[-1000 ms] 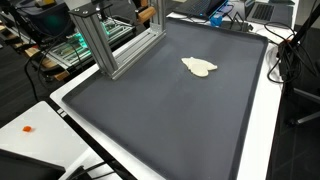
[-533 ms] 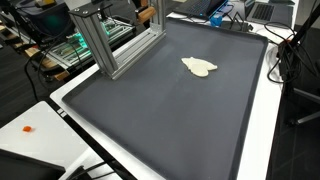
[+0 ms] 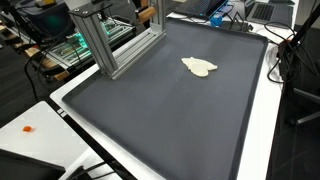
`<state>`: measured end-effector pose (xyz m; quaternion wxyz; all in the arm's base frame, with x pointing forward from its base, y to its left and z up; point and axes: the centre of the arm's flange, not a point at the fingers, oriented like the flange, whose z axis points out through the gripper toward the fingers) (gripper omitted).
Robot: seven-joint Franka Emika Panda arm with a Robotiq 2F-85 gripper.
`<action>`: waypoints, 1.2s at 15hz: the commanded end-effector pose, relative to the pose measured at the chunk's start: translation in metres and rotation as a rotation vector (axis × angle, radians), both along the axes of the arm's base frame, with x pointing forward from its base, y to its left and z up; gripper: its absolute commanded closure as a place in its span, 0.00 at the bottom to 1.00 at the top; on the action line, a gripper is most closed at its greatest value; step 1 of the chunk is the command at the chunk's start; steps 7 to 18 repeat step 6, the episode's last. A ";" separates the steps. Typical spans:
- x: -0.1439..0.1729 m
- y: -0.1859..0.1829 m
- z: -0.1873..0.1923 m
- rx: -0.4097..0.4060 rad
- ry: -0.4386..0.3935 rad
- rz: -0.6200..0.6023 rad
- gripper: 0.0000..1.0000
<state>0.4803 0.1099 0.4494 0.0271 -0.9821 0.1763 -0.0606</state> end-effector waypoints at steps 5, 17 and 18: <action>0.003 0.000 -0.001 0.001 0.001 -0.001 0.00; 0.003 0.000 -0.001 0.001 0.000 -0.001 0.00; 0.003 0.000 -0.001 0.001 0.000 -0.001 0.00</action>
